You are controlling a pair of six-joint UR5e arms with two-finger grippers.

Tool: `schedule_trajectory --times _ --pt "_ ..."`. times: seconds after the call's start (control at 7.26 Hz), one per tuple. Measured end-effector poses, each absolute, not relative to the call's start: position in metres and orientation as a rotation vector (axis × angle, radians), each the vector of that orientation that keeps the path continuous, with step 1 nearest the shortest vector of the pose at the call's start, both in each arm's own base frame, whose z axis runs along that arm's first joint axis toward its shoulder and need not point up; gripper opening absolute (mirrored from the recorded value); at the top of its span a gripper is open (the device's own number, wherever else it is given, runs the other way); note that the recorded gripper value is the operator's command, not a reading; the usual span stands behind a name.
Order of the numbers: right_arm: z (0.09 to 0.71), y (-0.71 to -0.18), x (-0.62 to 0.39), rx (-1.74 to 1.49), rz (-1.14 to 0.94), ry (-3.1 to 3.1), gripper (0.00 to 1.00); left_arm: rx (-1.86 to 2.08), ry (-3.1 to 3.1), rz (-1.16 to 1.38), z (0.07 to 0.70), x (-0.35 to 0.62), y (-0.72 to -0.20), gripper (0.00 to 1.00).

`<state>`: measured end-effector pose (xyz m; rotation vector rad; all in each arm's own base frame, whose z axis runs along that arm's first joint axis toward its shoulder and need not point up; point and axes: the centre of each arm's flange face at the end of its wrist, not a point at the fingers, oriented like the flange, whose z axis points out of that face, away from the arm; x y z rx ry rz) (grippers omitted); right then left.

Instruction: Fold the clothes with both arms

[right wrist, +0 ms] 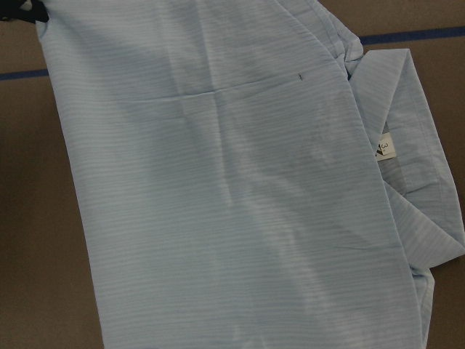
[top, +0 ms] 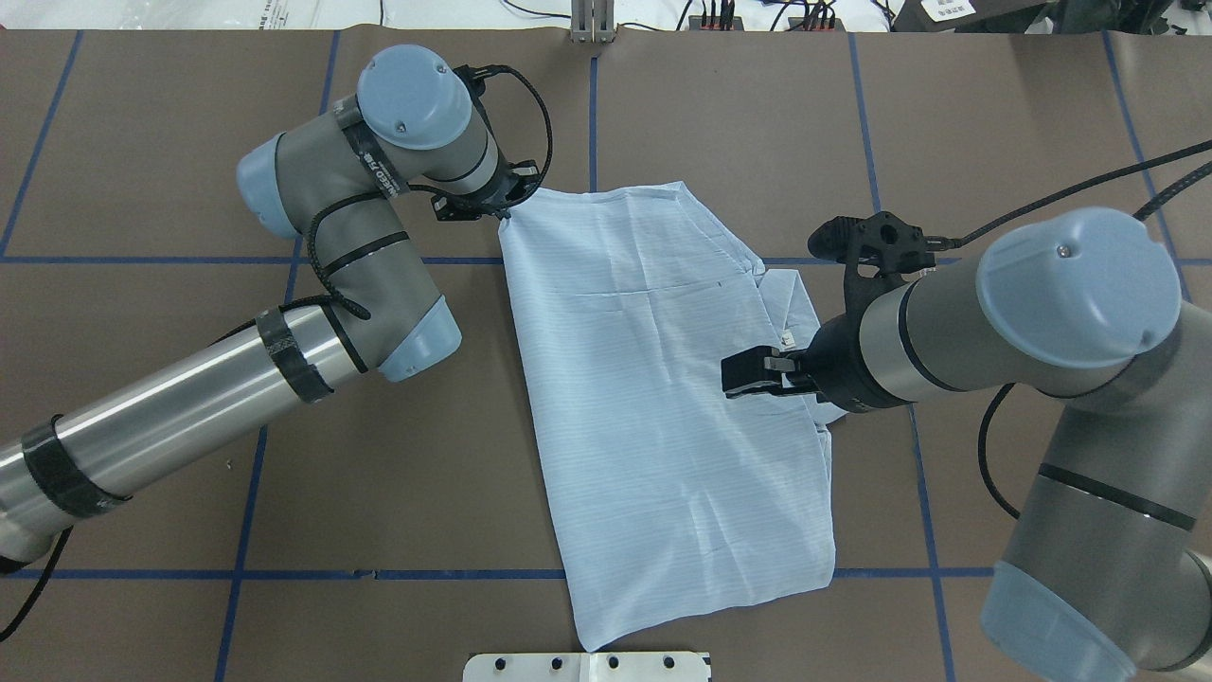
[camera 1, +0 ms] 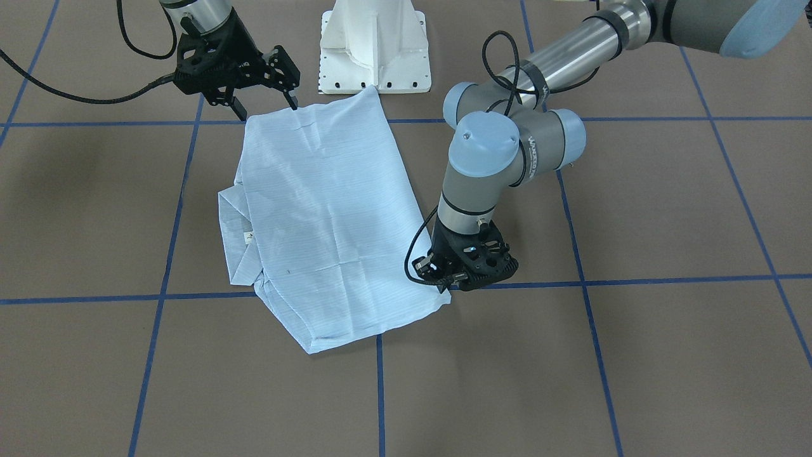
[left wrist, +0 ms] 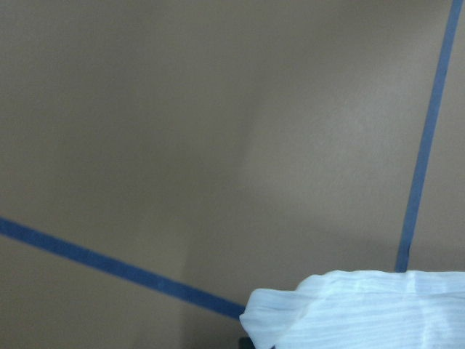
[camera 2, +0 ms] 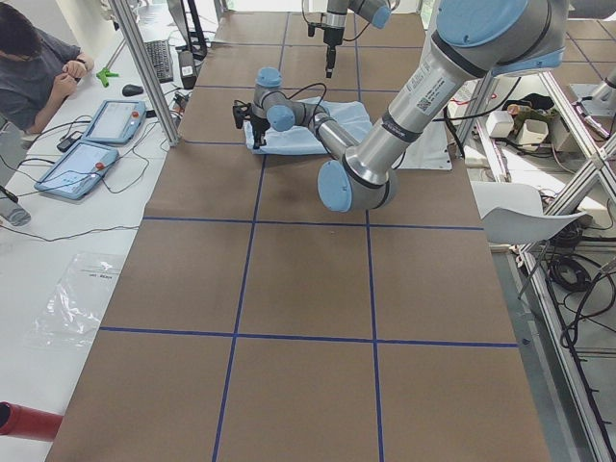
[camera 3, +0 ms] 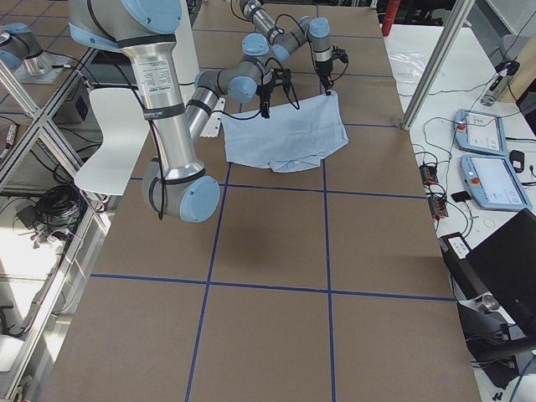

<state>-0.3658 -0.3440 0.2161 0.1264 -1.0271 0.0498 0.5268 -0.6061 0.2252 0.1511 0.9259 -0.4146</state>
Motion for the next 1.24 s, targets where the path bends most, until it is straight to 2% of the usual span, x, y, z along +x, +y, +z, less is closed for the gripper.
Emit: schedule_trajectory --times 0.28,0.41,0.55,0.69,1.24 --pt "0.215 -0.352 -0.375 0.142 0.061 -1.016 1.0 0.266 0.977 -0.411 0.244 0.533 -0.639 0.0" --pt "0.213 -0.357 -0.382 0.147 0.065 -1.012 1.0 0.303 0.993 -0.409 0.252 0.535 -0.646 0.28" --pt "0.214 -0.36 -0.385 0.151 0.068 -1.007 1.0 0.324 0.999 -0.4 0.255 0.535 -0.65 0.95" --pt "0.214 -0.361 -0.387 0.156 0.072 -1.002 1.0 0.34 1.002 -0.388 0.256 0.535 -0.651 1.0" --pt "0.222 -0.363 -0.394 0.15 0.07 -0.984 1.0 0.352 1.028 -0.345 0.23 0.504 -0.652 1.0"
